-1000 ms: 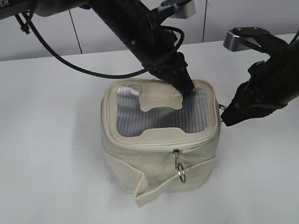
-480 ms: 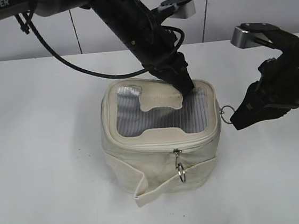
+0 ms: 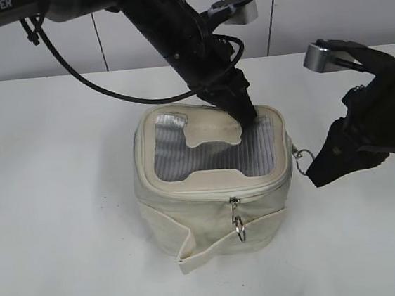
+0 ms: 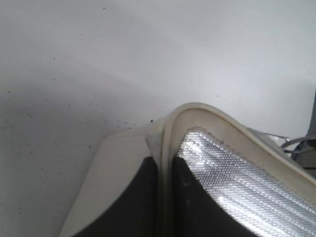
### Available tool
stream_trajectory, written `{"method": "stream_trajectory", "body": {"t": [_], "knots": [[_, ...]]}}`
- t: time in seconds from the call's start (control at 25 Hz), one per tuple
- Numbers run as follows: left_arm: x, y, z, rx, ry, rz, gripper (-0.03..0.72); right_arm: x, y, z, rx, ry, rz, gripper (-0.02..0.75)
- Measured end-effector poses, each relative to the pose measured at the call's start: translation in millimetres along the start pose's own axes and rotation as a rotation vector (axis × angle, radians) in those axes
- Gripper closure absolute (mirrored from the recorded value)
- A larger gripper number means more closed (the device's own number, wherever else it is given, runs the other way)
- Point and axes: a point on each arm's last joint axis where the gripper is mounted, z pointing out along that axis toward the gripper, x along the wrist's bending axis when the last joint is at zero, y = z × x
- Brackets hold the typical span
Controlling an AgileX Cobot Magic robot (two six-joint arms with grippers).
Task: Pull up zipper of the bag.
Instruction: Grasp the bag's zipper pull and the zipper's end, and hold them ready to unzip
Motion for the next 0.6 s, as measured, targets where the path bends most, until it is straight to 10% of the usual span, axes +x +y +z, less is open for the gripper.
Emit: {"method": "stream_trajectory", "body": {"t": [0.6], "knots": [[-0.4, 0.1, 0.2, 0.0, 0.0, -0.017, 0.643, 74.1, -38.2, -5.9, 0.049, 0.034, -0.09, 0.733]]}}
